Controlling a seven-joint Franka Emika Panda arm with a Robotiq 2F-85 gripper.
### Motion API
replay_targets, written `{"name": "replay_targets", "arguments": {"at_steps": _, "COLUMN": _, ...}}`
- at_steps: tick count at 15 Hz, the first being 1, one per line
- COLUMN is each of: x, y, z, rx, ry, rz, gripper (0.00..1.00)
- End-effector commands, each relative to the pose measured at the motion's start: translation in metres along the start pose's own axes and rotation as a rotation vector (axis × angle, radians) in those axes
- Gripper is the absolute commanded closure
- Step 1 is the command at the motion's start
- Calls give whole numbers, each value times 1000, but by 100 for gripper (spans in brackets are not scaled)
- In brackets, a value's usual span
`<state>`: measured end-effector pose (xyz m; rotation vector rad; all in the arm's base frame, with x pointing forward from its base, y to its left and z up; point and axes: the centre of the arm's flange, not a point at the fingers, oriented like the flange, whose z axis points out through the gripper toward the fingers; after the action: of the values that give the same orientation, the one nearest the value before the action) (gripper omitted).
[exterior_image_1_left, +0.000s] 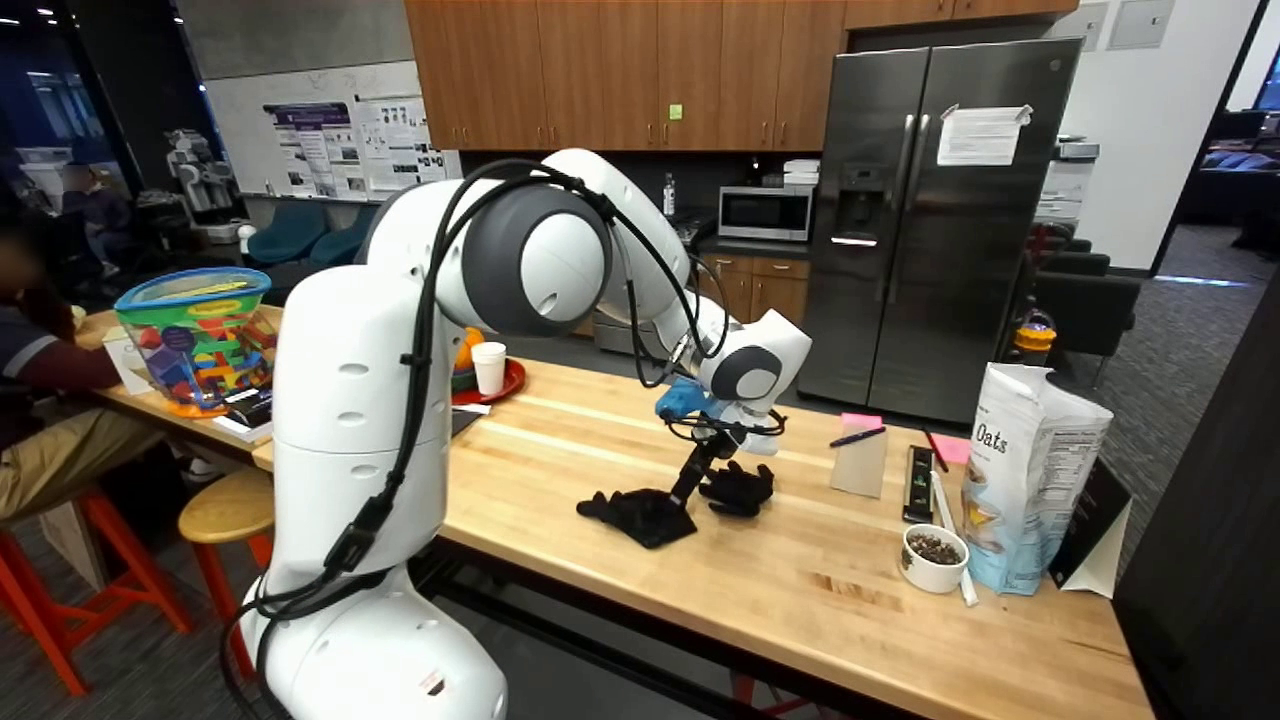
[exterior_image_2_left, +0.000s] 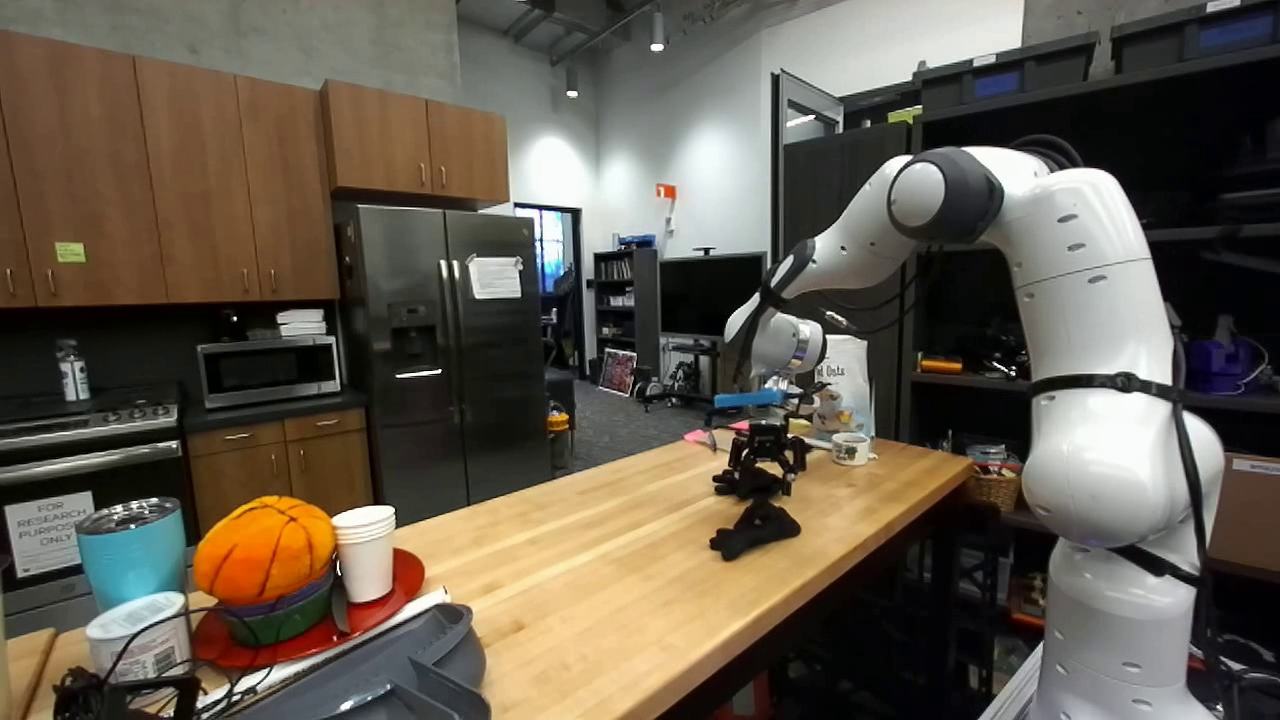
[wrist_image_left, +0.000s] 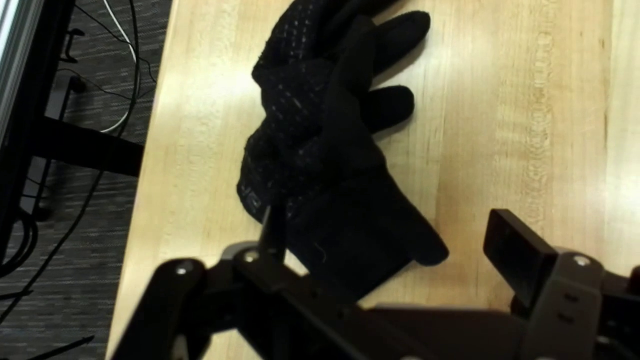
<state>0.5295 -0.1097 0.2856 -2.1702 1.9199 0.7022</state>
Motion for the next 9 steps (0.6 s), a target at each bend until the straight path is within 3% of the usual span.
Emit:
{"name": "replay_targets", "arguments": {"at_steps": 1, "x": -7, "y": -8, "z": 5, "rx": -3, "ry": 30, "rz": -44, "gripper": 9}}
{"name": "replay_targets", "arguments": {"at_steps": 2, "x": -13, "y": -9, "z": 8, "rx": -7, "ry": 43, "rz": -58, "gripper": 27}}
{"name": "replay_targets", "arguments": {"at_steps": 9, "x": -31, "y": -15, "z": 14, "rx": -22, "ry": 103, "rz": -111, "gripper": 79}}
